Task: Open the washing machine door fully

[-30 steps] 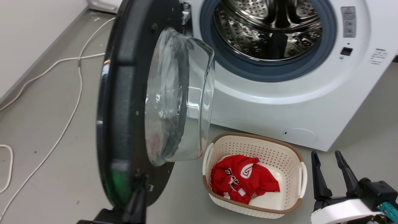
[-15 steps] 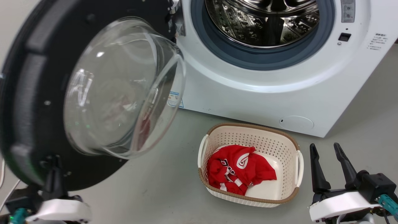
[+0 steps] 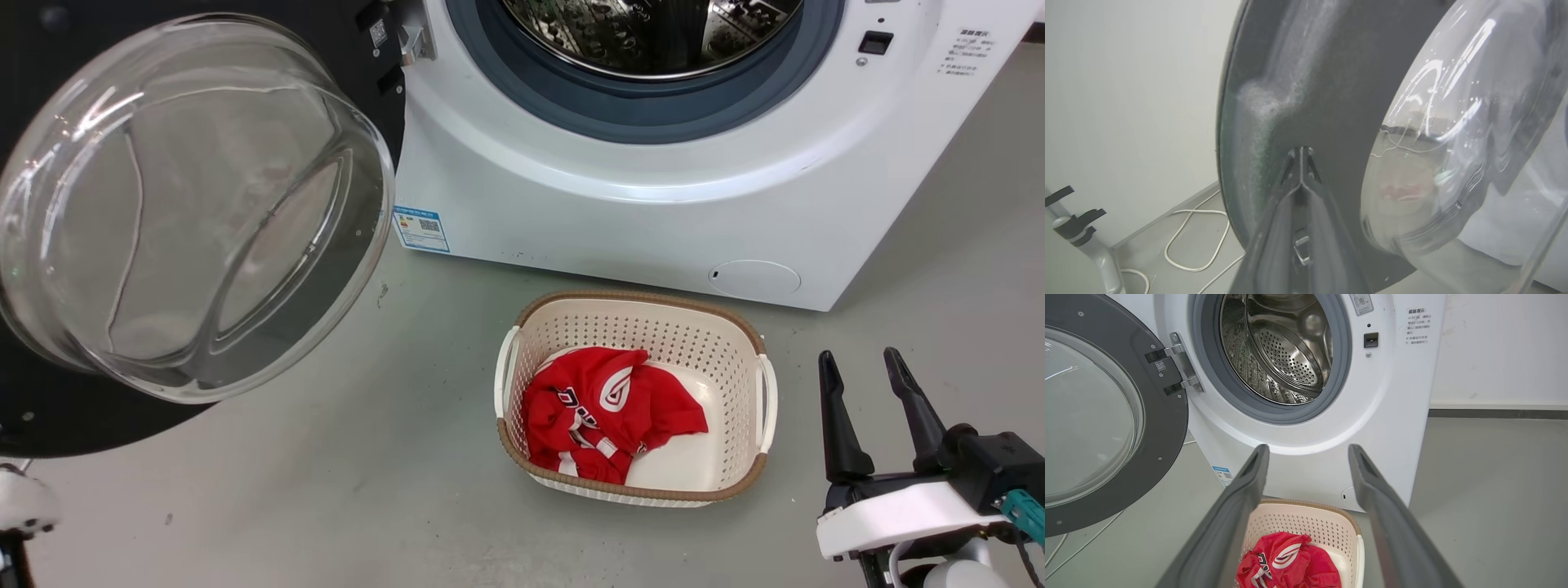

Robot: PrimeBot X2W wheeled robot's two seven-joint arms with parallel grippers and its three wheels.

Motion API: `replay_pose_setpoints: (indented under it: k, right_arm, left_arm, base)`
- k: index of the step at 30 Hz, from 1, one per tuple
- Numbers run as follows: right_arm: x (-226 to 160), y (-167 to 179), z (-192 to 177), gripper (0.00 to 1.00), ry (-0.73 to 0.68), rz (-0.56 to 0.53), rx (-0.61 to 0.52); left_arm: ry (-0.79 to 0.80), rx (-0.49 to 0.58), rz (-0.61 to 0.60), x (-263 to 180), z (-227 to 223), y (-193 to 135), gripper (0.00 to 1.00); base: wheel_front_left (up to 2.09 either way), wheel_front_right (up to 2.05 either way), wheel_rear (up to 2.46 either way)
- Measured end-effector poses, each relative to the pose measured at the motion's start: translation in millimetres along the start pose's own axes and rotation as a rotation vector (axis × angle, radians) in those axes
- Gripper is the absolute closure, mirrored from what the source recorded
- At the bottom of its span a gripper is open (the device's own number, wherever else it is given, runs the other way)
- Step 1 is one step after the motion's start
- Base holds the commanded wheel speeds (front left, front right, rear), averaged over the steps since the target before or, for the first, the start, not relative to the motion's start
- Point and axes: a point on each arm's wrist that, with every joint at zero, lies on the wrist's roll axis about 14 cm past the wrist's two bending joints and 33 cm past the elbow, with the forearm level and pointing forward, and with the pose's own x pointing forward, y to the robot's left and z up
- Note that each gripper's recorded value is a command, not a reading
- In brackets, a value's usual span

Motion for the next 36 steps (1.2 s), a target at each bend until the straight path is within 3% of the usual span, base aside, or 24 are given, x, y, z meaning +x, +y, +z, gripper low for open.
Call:
replay_pose_setpoints:
  k: [11, 18, 19, 20, 21, 22, 36]
  right_arm:
    - [-2, -3, 2, 0.00, 0.000, -0.009, -0.008]
    - [-14, -4, 14, 0.00, -0.030, -0.022, -0.007]
    - [-17, -5, 14, 0.00, -0.029, -0.025, -0.007]
    - [-20, -5, 15, 0.00, -0.030, -0.026, -0.006]
    - [-22, -4, 17, 0.00, -0.034, -0.027, -0.006]
    - [-23, -3, 20, 0.00, -0.041, -0.025, -0.007]
    - [-45, 6, 39, 0.00, -0.087, -0.014, -0.022]
  left_arm:
    - [0.004, 0.046, 0.015, 18, 1, 14, 1.00]
    - [-0.003, -0.009, -0.004, -11, -5, 4, 1.00]
    - [-0.007, -0.025, -0.004, -17, -5, 3, 0.87]
    - [-0.011, -0.033, -0.006, -23, -5, 1, 0.60]
    - [-0.017, -0.042, -0.016, -29, -4, -2, 0.54]
    - [-0.016, -0.054, -0.021, -36, -6, -6, 0.02]
    - [-0.074, -0.130, -0.229, -96, 13, -75, 0.00]
  base:
    - [0.00, 0.00, 0.00]
    - [0.00, 0.00, 0.00]
    - [0.00, 0.00, 0.00]
    - [0.00, 0.00, 0.00]
    - [0.00, 0.00, 0.00]
    - [0.00, 0.00, 0.00]
    - [0.00, 0.00, 0.00]
